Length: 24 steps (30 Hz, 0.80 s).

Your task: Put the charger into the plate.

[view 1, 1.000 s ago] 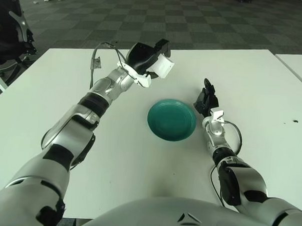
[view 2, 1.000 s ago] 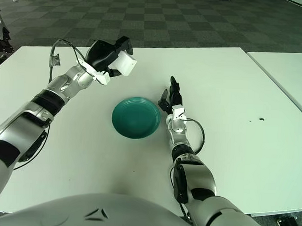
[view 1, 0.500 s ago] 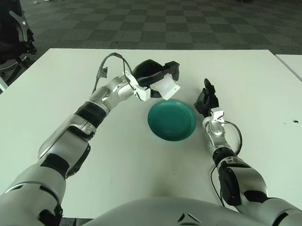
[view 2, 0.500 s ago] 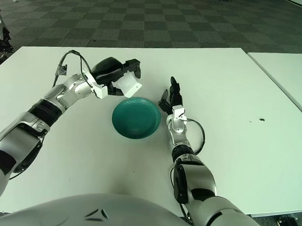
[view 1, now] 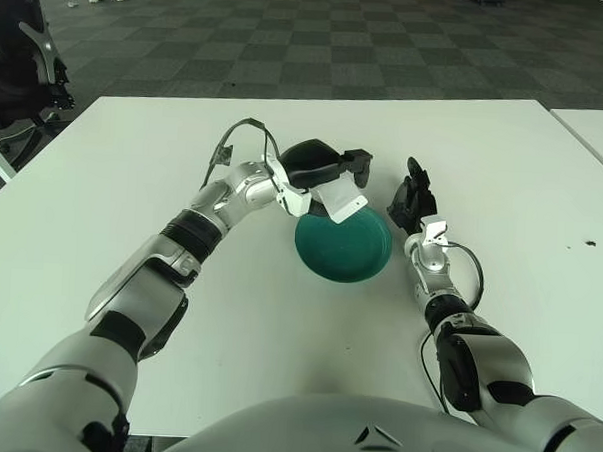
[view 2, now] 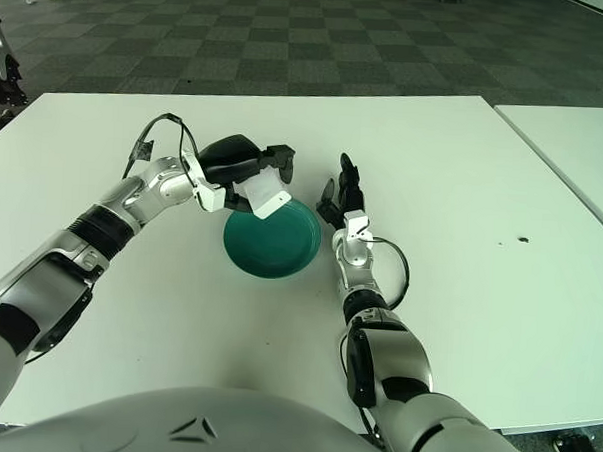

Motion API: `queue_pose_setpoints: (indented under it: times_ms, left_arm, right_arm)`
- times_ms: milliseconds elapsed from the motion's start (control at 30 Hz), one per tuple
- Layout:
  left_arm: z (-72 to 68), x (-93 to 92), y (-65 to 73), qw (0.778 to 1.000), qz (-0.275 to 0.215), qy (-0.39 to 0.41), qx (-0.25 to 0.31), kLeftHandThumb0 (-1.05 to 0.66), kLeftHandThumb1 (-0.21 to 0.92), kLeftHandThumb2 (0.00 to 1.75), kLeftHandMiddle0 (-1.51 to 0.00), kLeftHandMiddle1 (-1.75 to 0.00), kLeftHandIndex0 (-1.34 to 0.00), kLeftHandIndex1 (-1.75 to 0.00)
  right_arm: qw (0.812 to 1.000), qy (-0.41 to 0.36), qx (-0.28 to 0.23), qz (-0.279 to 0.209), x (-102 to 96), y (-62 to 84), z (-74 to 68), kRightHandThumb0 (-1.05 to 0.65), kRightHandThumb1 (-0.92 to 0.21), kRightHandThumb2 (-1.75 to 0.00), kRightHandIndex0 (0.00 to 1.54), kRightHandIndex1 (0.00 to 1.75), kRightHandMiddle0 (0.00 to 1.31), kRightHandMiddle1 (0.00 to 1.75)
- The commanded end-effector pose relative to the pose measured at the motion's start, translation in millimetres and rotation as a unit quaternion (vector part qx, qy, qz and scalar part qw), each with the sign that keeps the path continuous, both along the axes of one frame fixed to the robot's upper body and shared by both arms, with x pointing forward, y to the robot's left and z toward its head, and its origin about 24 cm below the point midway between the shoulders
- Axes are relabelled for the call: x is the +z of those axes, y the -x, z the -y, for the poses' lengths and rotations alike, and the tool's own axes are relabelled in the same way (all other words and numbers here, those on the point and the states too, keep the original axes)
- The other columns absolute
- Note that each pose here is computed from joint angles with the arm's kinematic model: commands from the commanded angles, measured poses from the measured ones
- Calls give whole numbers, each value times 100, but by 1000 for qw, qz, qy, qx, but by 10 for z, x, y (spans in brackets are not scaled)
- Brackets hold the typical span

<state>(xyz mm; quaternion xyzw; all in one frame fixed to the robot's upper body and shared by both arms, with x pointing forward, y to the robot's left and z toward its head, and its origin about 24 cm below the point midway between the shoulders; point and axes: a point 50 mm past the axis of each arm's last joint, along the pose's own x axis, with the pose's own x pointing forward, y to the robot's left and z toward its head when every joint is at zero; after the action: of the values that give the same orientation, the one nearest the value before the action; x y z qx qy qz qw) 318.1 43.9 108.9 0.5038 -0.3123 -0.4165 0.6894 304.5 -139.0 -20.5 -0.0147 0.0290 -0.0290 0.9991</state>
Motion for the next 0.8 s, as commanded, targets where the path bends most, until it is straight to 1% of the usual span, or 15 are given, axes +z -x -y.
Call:
queue_pose_setpoints:
  times_ms: [0, 100, 367, 767]
  left_arm:
    - [60, -124, -5, 999, -14, -51, -11, -45, 35, 127, -110, -175, -58, -175]
    - [80, -192, -15, 998, -18, -66, -12, -45, 35, 127, -111, -175, -58, -175]
    - [112, -275, -49, 994, -26, -100, -20, -45, 35, 127, -111, -175, -58, -175]
    - [109, -397, -83, 991, -40, -129, -17, -45, 35, 127, -109, -175, -58, -175]
  right_arm:
    - [970, -23, -18, -241, -844, 753, 0, -101, -92, -94, 0, 0, 0, 4]
    - [969, -27, -23, -243, -848, 756, -7, -101, -92, -93, 0, 0, 0, 2]
    - [973, -27, -31, -228, -832, 763, -18, -100, -92, -94, 0, 0, 1, 2]
    - [974, -36, -17, -221, -825, 768, -60, -99, -92, -93, 0, 0, 3, 4]
